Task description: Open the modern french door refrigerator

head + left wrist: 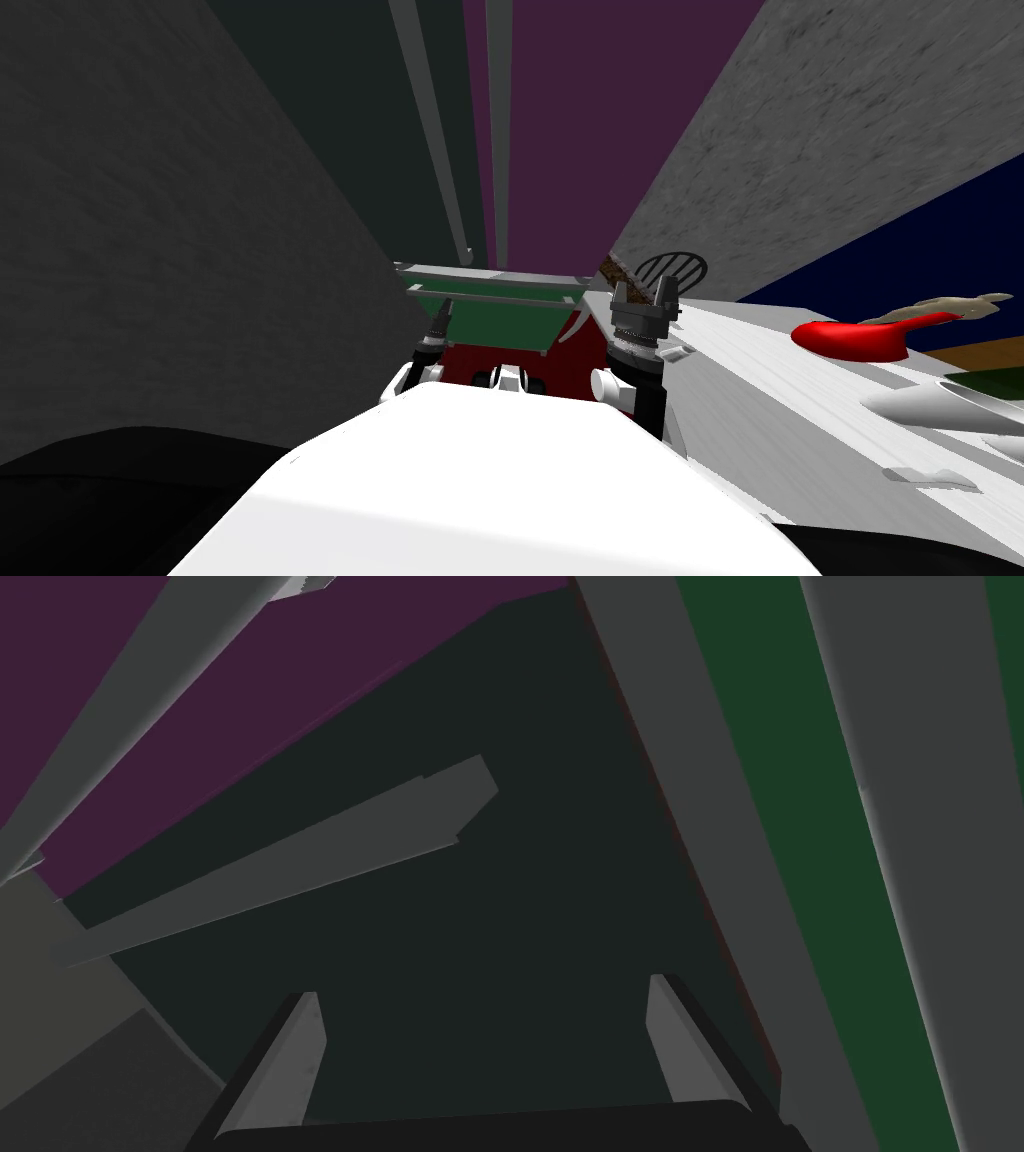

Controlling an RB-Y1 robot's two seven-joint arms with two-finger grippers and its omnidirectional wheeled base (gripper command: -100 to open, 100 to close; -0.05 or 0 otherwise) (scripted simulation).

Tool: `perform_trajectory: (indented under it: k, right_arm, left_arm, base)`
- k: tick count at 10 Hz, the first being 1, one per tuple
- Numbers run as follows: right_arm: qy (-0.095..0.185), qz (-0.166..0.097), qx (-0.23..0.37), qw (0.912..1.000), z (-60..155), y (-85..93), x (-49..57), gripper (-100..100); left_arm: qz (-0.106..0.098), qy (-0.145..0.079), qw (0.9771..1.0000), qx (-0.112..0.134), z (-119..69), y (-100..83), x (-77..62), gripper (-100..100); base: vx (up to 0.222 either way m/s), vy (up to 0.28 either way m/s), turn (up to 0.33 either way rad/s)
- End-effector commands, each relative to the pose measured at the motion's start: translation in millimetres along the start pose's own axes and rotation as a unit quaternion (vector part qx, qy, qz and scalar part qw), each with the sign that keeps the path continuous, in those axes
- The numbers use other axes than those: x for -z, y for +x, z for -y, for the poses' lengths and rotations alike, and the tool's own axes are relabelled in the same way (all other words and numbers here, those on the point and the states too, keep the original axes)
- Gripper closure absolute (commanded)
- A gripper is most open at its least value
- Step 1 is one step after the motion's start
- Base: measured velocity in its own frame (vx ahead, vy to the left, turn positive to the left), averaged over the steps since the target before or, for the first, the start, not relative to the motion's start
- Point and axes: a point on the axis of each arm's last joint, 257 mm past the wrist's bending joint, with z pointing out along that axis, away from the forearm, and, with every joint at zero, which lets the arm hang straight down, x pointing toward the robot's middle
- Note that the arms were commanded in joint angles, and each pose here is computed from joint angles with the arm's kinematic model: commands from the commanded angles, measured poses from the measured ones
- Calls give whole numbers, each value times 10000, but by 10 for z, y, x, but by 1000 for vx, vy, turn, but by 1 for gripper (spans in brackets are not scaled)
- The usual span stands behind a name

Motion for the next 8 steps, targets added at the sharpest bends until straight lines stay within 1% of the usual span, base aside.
perform_trajectory:
  k: [1, 2, 3, 4, 5, 8]
  right_arm:
    - [0, 0, 0, 10000, 0, 0, 0, 0]
    - [0, 0, 0, 10000, 0, 0, 0, 0]
    - [0, 0, 0, 10000, 0, 0, 0, 0]
    - [0, 0, 0, 10000, 0, 0, 0, 0]
    - [0, 0, 0, 10000, 0, 0, 0, 0]
    - [0, 0, 0, 10000, 0, 0, 0, 0]
  left_arm:
    - [-36, -82, 10000, -13, -152, 70, 117, -100]
    - [-44, -115, 9999, -11, -178, 77, 132, -100]
    - [-59, -156, 9999, -12, -251, 111, 181, -100]
    - [-56, -142, 9999, -14, -278, 133, 205, -100]
    - [-70, -197, 9998, -11, -320, 145, 231, -100]
    - [-79, -315, 9995, 19, -502, 255, 380, -100]
  base:
    - [67, 18, -20]
    - [61, 18, -8]
    - [49, 15, -12]
    - [72, 23, -18]
    - [63, 16, -10]
    - [66, 19, -19]
